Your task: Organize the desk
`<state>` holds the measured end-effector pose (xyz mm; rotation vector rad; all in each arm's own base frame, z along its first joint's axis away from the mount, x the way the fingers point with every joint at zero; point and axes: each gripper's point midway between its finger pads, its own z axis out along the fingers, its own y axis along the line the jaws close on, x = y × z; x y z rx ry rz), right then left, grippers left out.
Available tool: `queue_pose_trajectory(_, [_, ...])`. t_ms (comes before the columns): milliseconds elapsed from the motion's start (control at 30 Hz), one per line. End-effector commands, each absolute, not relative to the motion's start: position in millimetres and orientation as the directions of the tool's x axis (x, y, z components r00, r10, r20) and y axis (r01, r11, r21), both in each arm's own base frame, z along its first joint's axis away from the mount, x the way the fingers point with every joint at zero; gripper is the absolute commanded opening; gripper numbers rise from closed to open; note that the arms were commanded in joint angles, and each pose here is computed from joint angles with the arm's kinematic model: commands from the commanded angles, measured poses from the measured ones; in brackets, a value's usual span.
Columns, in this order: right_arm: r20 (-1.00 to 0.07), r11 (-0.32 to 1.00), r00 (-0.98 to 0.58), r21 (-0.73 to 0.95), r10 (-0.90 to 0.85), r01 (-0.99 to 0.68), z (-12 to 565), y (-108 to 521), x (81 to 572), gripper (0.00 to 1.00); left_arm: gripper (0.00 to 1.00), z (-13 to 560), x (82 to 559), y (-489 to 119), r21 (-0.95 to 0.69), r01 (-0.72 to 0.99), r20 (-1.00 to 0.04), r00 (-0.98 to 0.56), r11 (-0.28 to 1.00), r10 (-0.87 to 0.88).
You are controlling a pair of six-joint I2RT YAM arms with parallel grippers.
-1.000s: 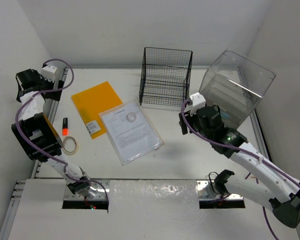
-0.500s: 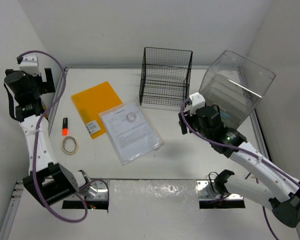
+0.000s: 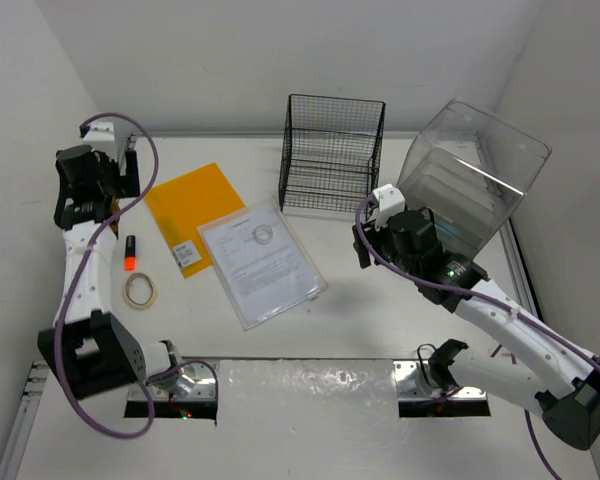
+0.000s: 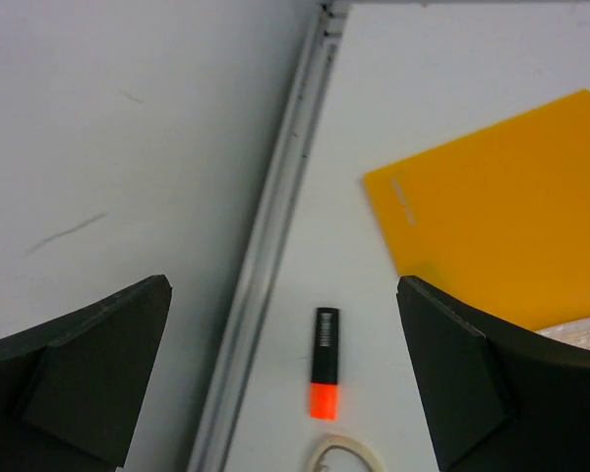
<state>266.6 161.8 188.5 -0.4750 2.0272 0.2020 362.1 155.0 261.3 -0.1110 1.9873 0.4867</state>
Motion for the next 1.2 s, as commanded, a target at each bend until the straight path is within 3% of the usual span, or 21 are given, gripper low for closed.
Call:
queue_pose_trajectory(0, [-0.896,0.904,-0.391,-0.025,-0.209,-0.426,203.1,173.0,271.8,0.7,1.0,188.7,373.7,150.7,0.211,-0.267,-0.793,-0.61,0.94,0.005])
queue_pose_trajectory(133, [-0.896,0.91,-0.39,-0.035,-0.211,-0.413,202.6,168.9,271.0,0.7,0.99,123.2,374.8,147.3,0.21,-0.252,-0.706,-0.707,0.945,-0.032])
queue_pose_trajectory(400, [-0.896,0.911,-0.392,-0.031,-0.206,-0.41,197.3,169.4,272.1,0.7,1.0,63.0,375.8,158.0,0.216,-0.337,-0.61,-0.779,0.917,-0.143])
queue_pose_trajectory(667, [-0.895,0.913,-0.391,-0.041,-0.213,-0.405,198.4,168.4,273.0,0.7,1.0,21.1,362.2,190.8,0.396,-0.436,-0.462,-0.855,0.808,-0.235])
queue_pose_trajectory(800, [-0.897,0.912,-0.389,-0.039,-0.212,-0.409,198.2,170.1,273.4,0.7,1.0,11.2,363.6,185.6,0.346,-0.445,-0.468,-0.845,0.826,-0.259])
queue_pose_trajectory(933, [-0.895,0.911,-0.391,-0.042,-0.217,-0.41,198.6,169.1,271.9,0.7,0.99,-13.2,362.5,162.3,0.148,-0.406,-0.378,-0.866,0.902,-0.328])
queue_pose_trajectory(1033, [-0.897,0.913,-0.388,-0.041,-0.212,-0.406,199.2,167.7,270.2,0.7,0.84,-31.3,346.6,134.3,-0.11,-0.396,-0.251,-0.877,0.912,-0.411])
queue_pose_trajectory(1100, [-0.902,0.913,-0.379,-0.038,-0.205,-0.406,202.2,166.9,269.2,0.7,0.81,-38.2,334.6,132.2,-0.143,-0.405,-0.22,-0.876,0.903,-0.428])
queue_pose_trajectory(1167, [-0.909,0.913,-0.369,-0.033,-0.197,-0.406,206.4,166.7,268.5,0.7,0.81,-38.4,330.3,137.1,-0.11,-0.401,-0.258,-0.872,0.909,-0.416])
